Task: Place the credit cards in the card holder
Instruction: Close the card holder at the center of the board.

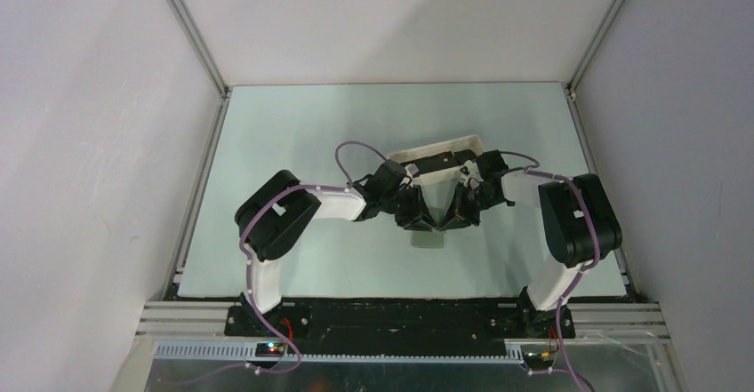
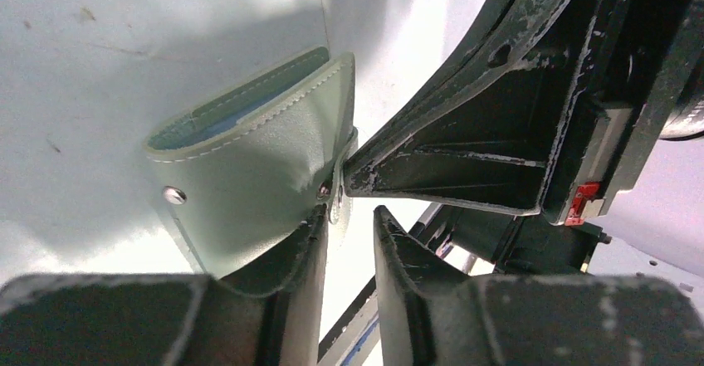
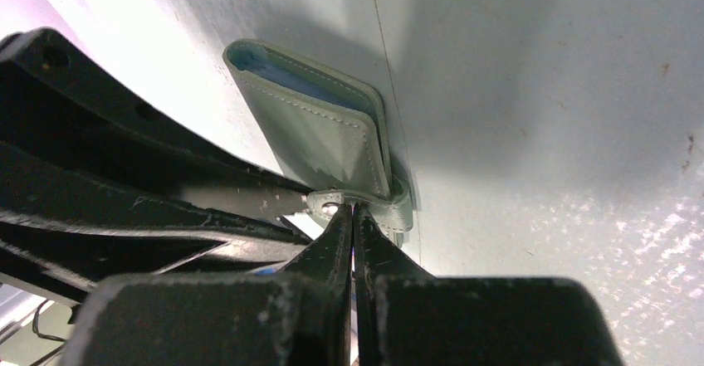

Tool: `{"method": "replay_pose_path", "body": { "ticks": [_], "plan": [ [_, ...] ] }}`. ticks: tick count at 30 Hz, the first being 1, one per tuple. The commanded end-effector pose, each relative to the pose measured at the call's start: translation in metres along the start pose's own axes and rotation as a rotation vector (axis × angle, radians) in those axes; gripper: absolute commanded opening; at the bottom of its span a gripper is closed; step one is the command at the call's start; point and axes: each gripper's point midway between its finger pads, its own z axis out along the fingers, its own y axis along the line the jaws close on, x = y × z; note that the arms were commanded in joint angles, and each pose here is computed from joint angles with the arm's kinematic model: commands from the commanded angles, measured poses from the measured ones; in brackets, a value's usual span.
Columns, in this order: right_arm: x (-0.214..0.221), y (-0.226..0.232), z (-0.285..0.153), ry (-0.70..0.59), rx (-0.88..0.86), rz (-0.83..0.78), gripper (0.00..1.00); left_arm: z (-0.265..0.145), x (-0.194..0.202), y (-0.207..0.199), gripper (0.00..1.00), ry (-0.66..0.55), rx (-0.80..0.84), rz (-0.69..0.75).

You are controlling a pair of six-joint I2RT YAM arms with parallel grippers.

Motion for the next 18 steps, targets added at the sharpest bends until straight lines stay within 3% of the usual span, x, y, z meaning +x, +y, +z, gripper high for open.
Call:
{"method": "replay_pose_path", "body": {
  "ticks": [1, 5, 8, 15, 18],
  "plan": [
    [-0.006, 0.003, 0.003, -0.016, -0.014, -0.011, 0.0, 0.002, 0.004, -0.004, 0.25, 0.006, -0.001, 0.038],
    [-0.006, 0.004, 0.004, -0.012, -0.02, -0.008, 0.0, 0.003, 0.001, -0.007, 0.02, -0.005, -0.005, 0.042],
    [-0.006, 0.006, 0.002, -0.016, -0.024, -0.016, 0.0, 0.0, -0.002, -0.01, 0.0, -0.025, -0.009, 0.055],
    [-0.009, 0.012, -0.018, -0.074, -0.008, -0.049, 0.35, -0.011, -0.01, -0.017, 0.0, -0.042, -0.065, 0.107],
    [-0.01, 0.008, -0.023, -0.083, 0.005, -0.047, 0.45, -0.014, -0.012, -0.018, 0.0, -0.04, -0.1, 0.13]
  ]
}}
